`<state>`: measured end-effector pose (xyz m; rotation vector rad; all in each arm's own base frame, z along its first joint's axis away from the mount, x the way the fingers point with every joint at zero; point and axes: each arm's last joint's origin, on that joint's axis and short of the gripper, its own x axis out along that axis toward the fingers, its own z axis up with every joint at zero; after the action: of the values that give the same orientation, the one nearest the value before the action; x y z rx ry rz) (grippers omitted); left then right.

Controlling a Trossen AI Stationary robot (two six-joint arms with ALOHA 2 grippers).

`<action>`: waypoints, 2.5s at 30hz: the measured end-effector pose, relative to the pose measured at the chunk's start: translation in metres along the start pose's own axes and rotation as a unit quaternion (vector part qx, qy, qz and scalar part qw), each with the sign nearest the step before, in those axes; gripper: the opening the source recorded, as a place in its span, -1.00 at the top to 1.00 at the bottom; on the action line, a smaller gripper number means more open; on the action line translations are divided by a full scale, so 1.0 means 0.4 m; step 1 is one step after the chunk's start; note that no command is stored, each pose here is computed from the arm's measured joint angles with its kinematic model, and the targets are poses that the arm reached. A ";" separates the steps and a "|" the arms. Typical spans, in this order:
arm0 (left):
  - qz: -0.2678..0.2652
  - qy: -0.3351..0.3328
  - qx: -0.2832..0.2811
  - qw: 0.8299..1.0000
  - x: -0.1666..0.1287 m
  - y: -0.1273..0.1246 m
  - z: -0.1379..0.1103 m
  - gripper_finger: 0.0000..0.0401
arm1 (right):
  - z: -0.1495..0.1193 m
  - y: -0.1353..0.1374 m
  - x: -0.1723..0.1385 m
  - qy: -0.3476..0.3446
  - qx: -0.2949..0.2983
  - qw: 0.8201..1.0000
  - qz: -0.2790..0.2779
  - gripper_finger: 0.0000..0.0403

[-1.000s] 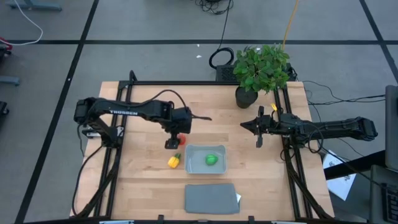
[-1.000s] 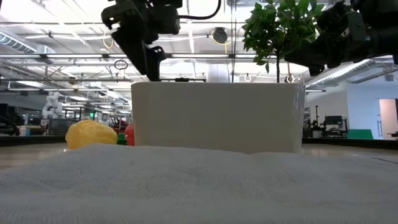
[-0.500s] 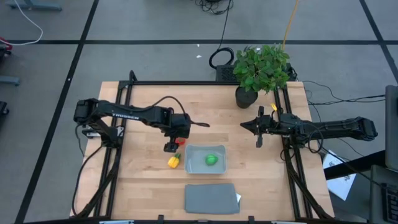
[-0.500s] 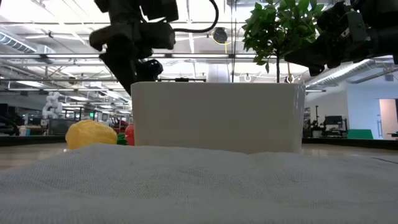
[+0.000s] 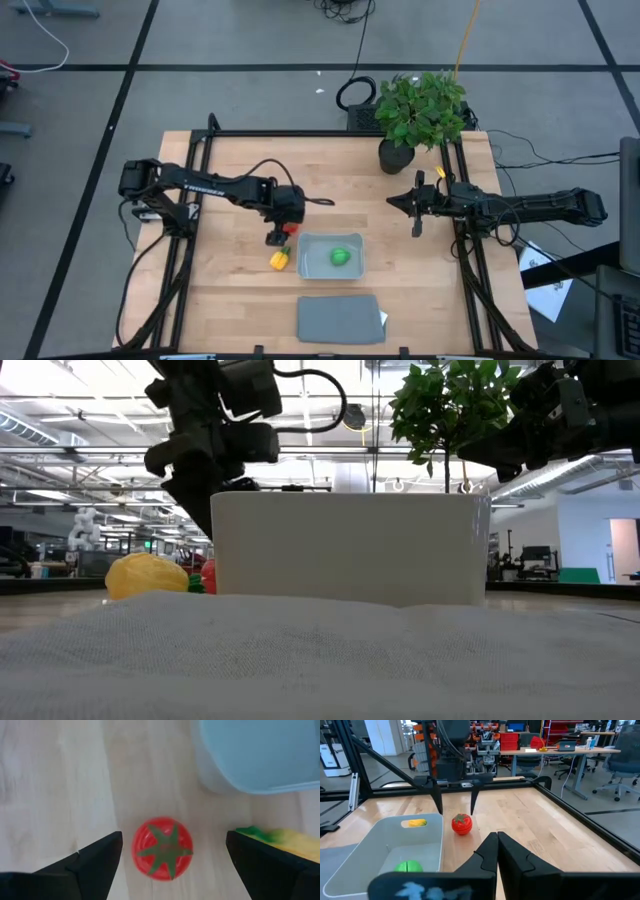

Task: Pick and placing Produce into tupperware
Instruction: Put the tomato into the bin

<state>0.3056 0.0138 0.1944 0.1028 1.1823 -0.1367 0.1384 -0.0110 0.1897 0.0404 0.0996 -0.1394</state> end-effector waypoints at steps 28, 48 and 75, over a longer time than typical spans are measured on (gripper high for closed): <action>-0.021 0.022 -0.022 0.999 0.079 0.029 -0.027 -0.81 | -0.008 0.000 0.009 0.014 -0.003 1.000 -0.001 1.00; -0.017 0.060 -0.011 0.998 0.135 0.033 -0.038 -0.73 | -0.009 0.000 0.009 0.015 -0.010 1.000 -0.001 1.00; 0.012 0.065 0.004 0.998 0.078 0.034 -0.035 -0.29 | -0.008 0.000 0.009 0.014 -0.014 1.000 -0.001 1.00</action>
<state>0.3066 0.0278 0.1602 0.1347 1.3106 -0.1145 0.1418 -0.0112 0.1860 0.0135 0.1304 -0.1390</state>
